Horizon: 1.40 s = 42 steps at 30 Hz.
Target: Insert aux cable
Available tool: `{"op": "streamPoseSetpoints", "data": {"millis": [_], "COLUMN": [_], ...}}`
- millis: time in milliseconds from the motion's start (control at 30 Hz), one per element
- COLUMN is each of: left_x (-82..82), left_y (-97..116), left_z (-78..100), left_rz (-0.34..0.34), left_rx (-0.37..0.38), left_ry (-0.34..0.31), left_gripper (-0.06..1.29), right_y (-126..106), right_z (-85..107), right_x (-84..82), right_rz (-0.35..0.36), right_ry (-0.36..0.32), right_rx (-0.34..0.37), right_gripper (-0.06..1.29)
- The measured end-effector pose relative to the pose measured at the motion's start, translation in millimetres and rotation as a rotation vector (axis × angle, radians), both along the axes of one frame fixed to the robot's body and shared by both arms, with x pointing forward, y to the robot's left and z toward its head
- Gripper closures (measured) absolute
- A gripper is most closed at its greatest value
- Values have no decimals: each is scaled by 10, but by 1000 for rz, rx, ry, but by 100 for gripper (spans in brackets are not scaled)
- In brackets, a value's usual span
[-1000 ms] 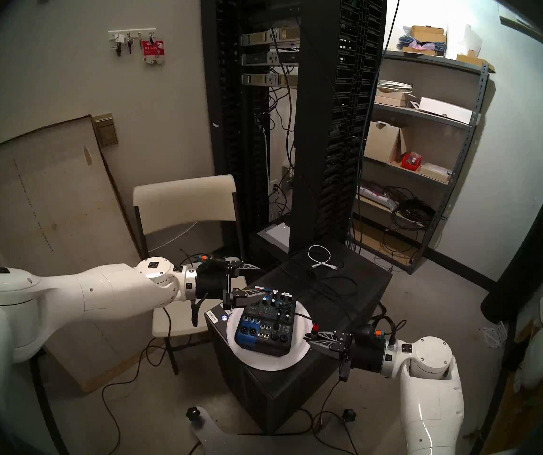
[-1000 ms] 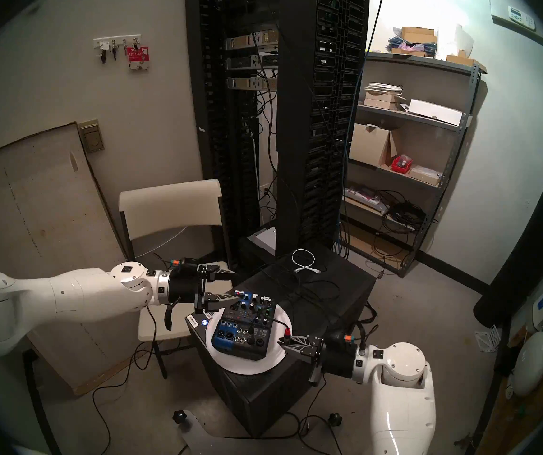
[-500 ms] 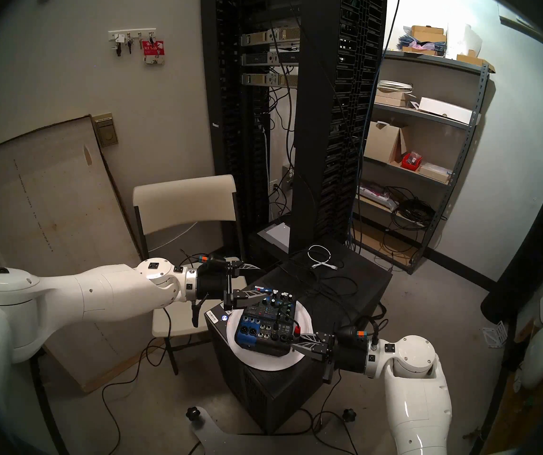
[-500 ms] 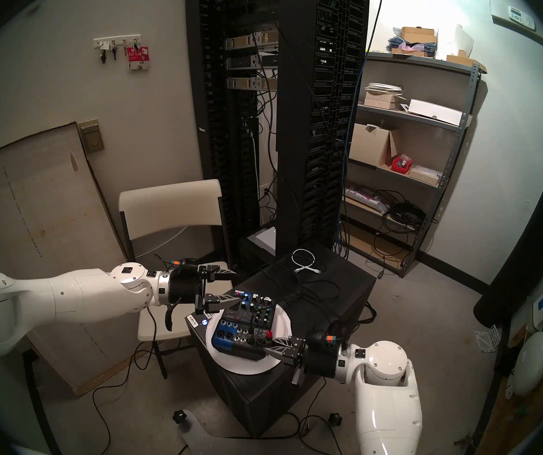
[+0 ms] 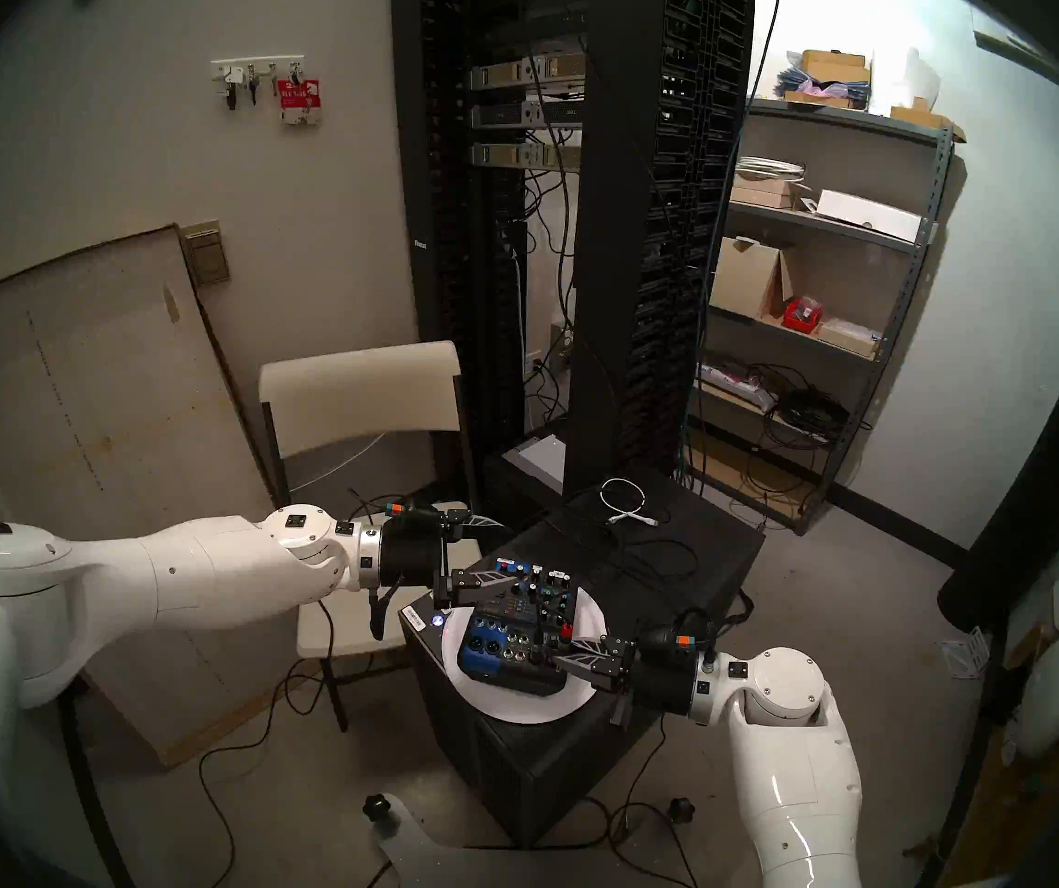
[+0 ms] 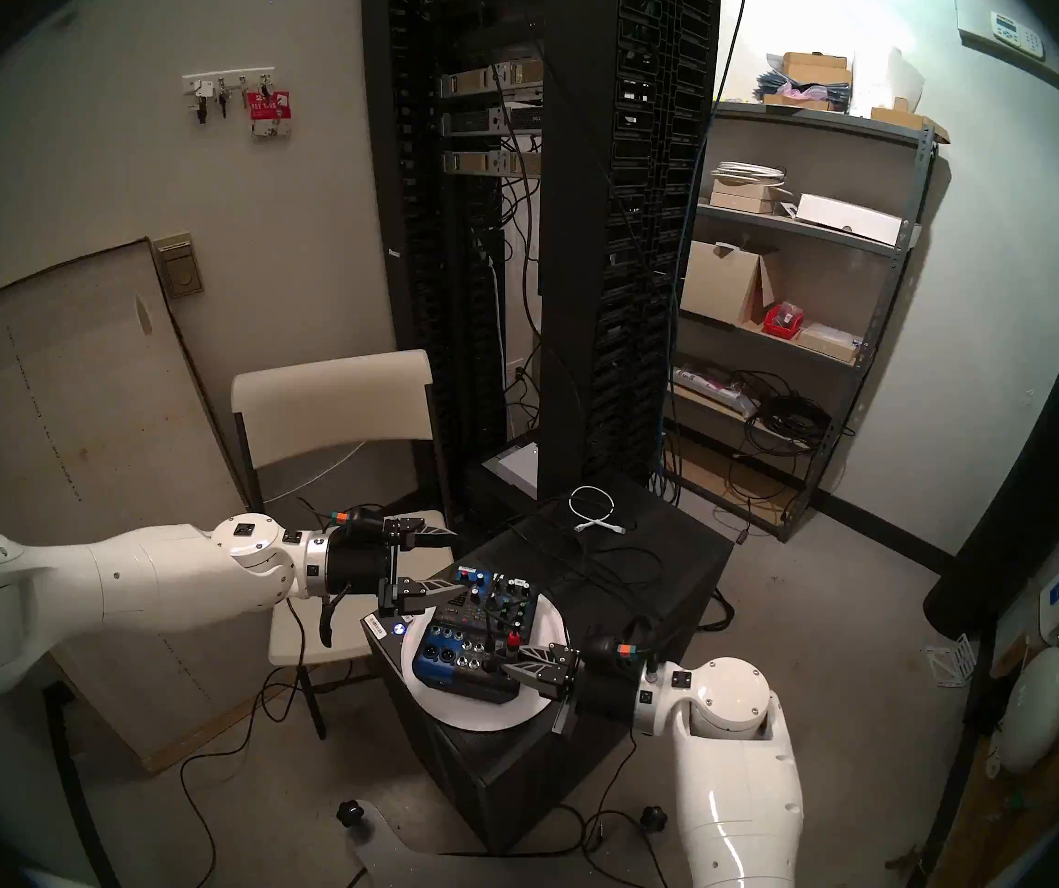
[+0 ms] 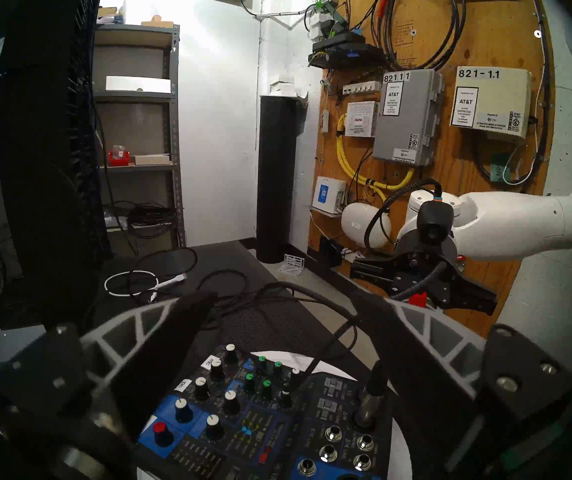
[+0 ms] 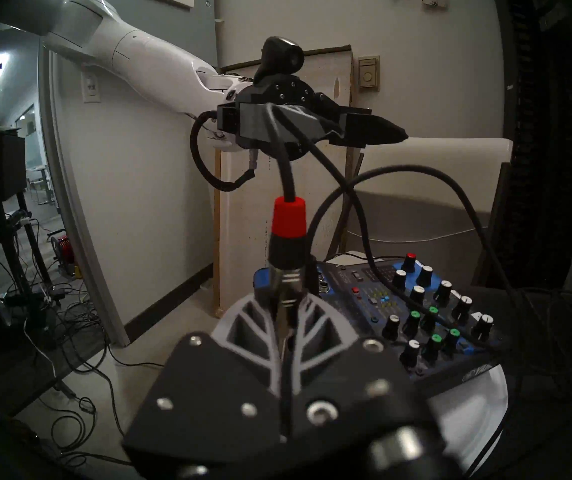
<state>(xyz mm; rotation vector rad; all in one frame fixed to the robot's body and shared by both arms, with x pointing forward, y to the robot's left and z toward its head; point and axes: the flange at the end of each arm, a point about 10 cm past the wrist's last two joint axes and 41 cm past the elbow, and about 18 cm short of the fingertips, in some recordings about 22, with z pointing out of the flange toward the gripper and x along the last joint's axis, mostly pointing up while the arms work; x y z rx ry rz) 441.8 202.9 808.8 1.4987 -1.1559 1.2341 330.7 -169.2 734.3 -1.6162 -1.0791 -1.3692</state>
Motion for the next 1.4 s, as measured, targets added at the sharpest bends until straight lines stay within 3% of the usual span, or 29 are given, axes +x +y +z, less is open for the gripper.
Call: {"op": "streamPoseSetpoints", "data": {"millis": [600, 1400], "left_x": [-11, -25], "left_y": [-19, -21], "left_z": [11, 23], "left_rz": [-3, -6], "left_rx": [-5, -1], "left_ry": [-1, -7], "left_gripper": [14, 11], "right_y": [44, 47], "right_z": [-15, -103], "right_x": [109, 116], "right_rz": [-22, -28], "right_ry": [-43, -48], "right_rx": [-4, -31], "right_gripper": [122, 122]}}
